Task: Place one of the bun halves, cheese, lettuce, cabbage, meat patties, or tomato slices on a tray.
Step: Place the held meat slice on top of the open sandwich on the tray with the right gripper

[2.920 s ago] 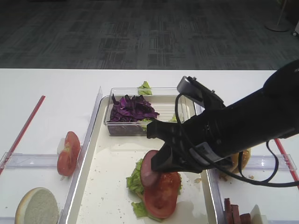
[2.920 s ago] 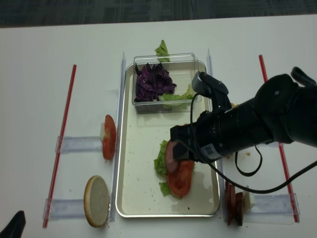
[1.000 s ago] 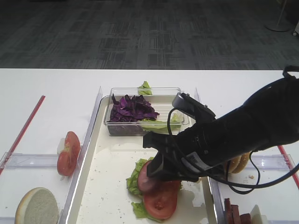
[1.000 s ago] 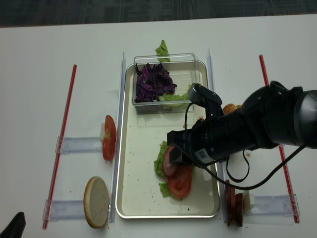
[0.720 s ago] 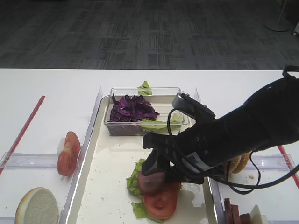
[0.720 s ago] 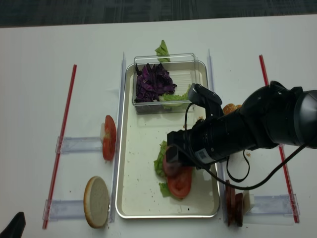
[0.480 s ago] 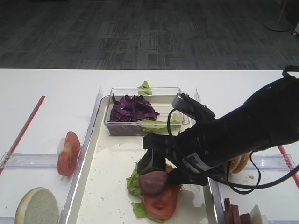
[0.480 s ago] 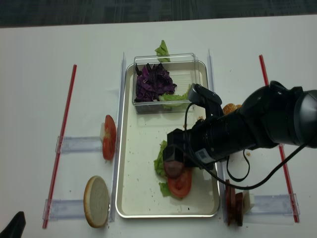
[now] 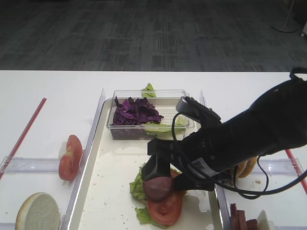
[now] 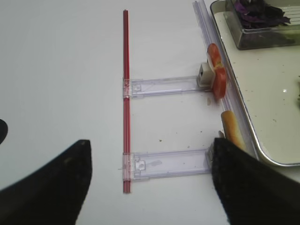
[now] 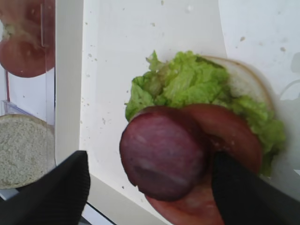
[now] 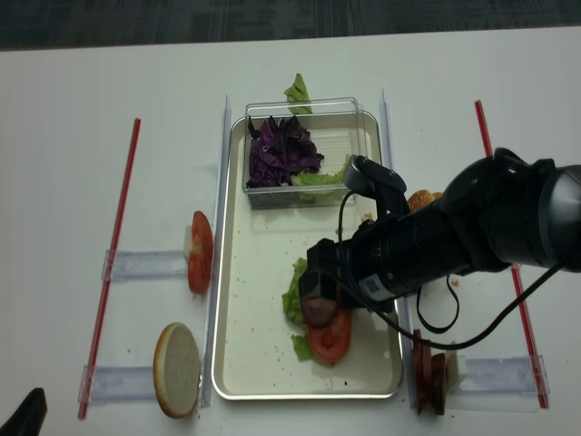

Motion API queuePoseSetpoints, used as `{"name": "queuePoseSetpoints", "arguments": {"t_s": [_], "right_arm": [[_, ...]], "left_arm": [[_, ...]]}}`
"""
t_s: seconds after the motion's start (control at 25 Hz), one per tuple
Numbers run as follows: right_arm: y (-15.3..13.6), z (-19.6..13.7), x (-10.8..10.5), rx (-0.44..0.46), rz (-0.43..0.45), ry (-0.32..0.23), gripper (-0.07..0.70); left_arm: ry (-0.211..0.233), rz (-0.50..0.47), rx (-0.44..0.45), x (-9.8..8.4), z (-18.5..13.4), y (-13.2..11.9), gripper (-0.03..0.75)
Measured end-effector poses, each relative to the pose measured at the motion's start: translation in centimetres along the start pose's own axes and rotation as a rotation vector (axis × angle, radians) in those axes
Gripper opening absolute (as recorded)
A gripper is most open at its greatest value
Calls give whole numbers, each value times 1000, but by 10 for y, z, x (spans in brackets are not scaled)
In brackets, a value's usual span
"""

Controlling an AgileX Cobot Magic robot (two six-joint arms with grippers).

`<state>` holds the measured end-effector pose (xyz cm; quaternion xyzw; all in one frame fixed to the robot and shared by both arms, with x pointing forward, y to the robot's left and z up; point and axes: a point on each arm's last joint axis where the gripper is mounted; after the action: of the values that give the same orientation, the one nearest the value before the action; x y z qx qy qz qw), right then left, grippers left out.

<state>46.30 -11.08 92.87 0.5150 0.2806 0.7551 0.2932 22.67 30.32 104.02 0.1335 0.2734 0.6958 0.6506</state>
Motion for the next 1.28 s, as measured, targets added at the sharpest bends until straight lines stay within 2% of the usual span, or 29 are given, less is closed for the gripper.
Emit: {"name": "queuePoseSetpoints", "arguments": {"t_s": [1.0,1.28], "right_arm": [[6,0,4,0,3,-5,561],[12,1,9,4,5,14,561]], "left_arm": [[0,0,0,0,0,0,492],[0,0,0,0,0,0,492]]}}
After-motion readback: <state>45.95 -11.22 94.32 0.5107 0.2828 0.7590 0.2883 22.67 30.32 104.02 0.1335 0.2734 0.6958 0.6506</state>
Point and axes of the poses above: a point on each arm's last joint axis where the gripper is mounted, y pointing back along that axis away from the gripper, x along the wrist's bending axis when the last joint is at zero, z = x × y, and after that the axes turned 11 degrees about y, right-handed
